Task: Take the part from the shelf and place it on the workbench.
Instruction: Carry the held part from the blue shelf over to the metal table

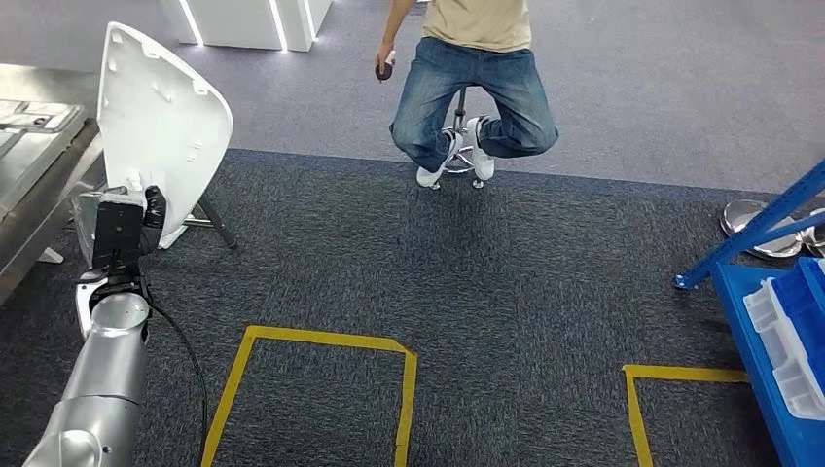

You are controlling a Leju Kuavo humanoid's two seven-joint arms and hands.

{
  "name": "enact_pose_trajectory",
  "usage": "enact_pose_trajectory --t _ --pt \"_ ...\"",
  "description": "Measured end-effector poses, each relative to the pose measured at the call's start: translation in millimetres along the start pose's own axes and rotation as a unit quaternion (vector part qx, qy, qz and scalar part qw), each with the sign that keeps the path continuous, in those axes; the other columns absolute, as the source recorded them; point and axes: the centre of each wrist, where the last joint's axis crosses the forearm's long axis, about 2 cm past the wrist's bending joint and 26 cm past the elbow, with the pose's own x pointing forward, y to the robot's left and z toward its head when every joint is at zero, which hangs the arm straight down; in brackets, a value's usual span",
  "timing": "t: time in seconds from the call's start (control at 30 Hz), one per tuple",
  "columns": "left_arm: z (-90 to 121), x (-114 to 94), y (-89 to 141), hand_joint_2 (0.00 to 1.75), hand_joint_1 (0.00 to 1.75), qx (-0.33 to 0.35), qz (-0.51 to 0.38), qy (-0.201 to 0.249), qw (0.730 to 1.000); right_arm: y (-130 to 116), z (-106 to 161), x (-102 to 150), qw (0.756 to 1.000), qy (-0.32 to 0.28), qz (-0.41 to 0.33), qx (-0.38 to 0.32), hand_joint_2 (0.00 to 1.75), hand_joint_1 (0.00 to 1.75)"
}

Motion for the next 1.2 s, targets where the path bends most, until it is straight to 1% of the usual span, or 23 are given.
enact_pose_trajectory --t 0.43,0.63,0.77,0.93,1.07,1.2 --pt "1.1 1.1 1.2 1.75 1.75 -0.012 0.009 -0.003 1.000 -2.4 -0.1 -3.0 1.000 -0.002 0.002 -0.002 1.75 0.00" --pt "0.0 -0.9 6.0 1.75 1.75 -0.011 0.001 -0.006 1.000 -1.9 -0.2 -1.9 1.000 -0.003 0.003 -0.001 1.75 0.00" --pt "3.0 -2.8 5.9 1.75 1.75 -0.013 -0.001 -0.002 1.000 -1.6 0.0 -2.4 1.000 -0.002 0.003 0.001 1.75 0.00" --pt "-0.7 0.1 5.3 1.75 1.75 -0.013 0.001 -0.007 1.000 -0.9 -0.1 -1.4 1.000 -0.003 0.000 0.004 1.75 0.00" --pt "-0.6 0.1 4.8 1.75 1.75 -0.025 0.006 -0.007 1.000 -1.1 -0.9 1.7 1.000 -0.006 -0.011 0.005 1.75 0.00" --pt "0.1 1.0 2.7 1.75 1.75 -0.038 0.013 -0.009 0.999 -1.4 -0.2 -1.8 1.000 -0.001 -0.016 0.004 1.75 0.00"
